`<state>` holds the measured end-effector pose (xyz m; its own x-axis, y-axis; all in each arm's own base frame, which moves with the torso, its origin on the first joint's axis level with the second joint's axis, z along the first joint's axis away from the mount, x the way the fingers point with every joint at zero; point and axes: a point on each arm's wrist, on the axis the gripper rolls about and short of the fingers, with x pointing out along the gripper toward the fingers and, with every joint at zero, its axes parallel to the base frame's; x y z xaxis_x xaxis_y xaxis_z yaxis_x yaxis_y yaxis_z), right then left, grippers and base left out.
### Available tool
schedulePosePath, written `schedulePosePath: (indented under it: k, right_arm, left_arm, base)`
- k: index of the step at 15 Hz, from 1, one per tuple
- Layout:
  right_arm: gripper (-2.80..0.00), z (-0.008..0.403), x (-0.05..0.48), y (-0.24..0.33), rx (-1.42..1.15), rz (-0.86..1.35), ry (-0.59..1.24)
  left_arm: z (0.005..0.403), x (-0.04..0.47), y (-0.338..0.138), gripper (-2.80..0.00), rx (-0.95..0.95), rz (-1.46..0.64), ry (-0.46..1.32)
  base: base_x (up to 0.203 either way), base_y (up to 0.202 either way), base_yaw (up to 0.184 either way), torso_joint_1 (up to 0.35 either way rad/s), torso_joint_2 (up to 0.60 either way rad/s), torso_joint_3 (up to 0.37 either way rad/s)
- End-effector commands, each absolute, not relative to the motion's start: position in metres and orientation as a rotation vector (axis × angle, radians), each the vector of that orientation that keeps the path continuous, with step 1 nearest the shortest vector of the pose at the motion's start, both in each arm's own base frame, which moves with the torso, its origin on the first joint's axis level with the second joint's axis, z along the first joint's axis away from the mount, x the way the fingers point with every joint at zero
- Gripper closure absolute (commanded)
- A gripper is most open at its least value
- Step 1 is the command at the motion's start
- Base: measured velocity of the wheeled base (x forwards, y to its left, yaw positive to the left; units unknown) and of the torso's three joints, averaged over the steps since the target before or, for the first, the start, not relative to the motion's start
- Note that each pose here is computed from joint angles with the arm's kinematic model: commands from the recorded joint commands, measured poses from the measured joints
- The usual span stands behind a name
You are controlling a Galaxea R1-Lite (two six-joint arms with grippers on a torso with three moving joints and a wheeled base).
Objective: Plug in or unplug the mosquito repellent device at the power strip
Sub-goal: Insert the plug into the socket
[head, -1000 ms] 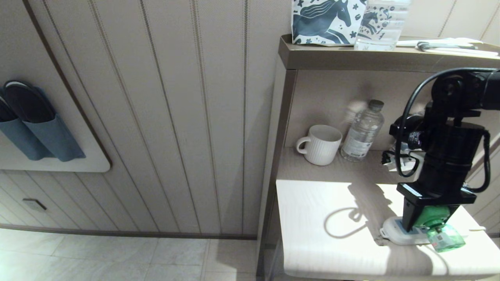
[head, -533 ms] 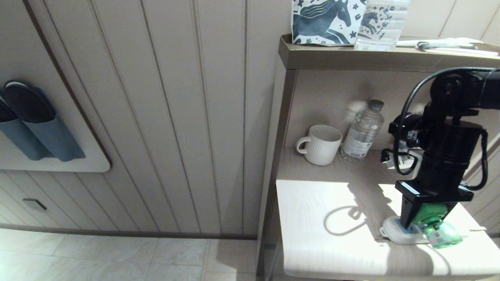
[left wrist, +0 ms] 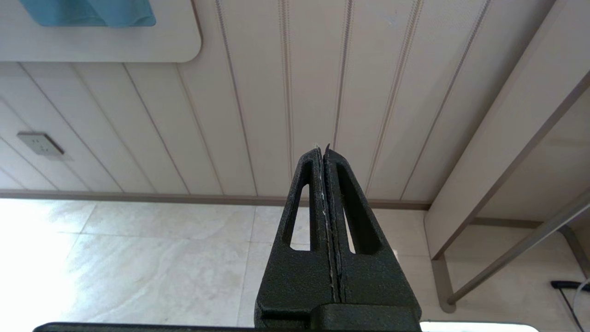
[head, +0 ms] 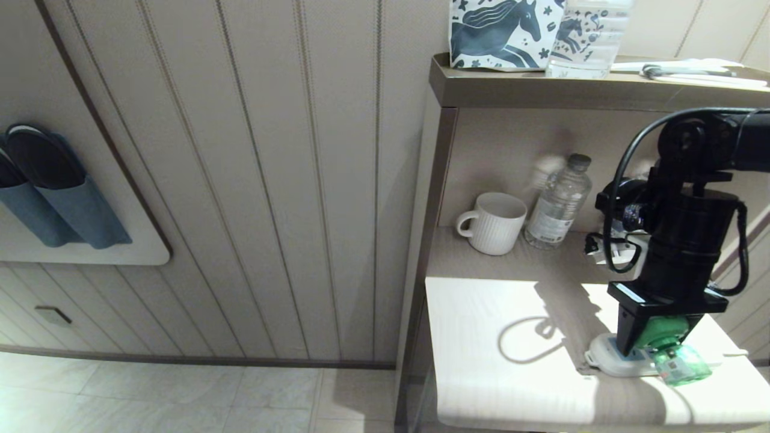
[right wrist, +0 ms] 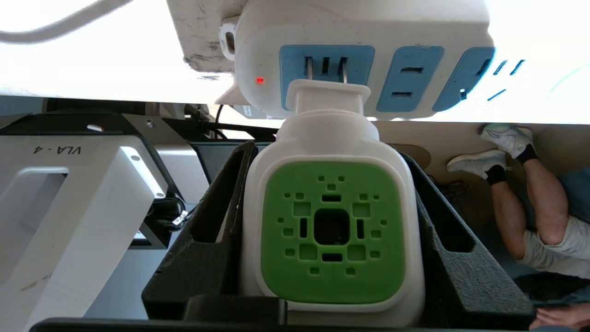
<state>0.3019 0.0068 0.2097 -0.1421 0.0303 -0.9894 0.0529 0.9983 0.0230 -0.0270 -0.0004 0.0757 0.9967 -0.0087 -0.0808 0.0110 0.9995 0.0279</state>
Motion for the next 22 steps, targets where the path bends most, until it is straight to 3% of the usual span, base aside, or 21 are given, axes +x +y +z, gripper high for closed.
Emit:
schedulePosePath:
  k: [1,22]
  right_arm:
    - [0.00,0.206,0.301,0.007,0.062,-0.022,1.773]
    - [0.00,0.187,0.324,0.004,0.063,-0.038,1.803]
  left_arm:
    - [0.075,-0.027,0.000,0.00,0.028,-0.010,0.082]
    - [0.076,-0.027,0.000,0.00,0.028,-0.010,0.081]
  base:
    - [0.000,0.000,0.000,0.000,0.00,0.000]
    - [0.000,0.000,0.000,0.000,0.00,0.000]
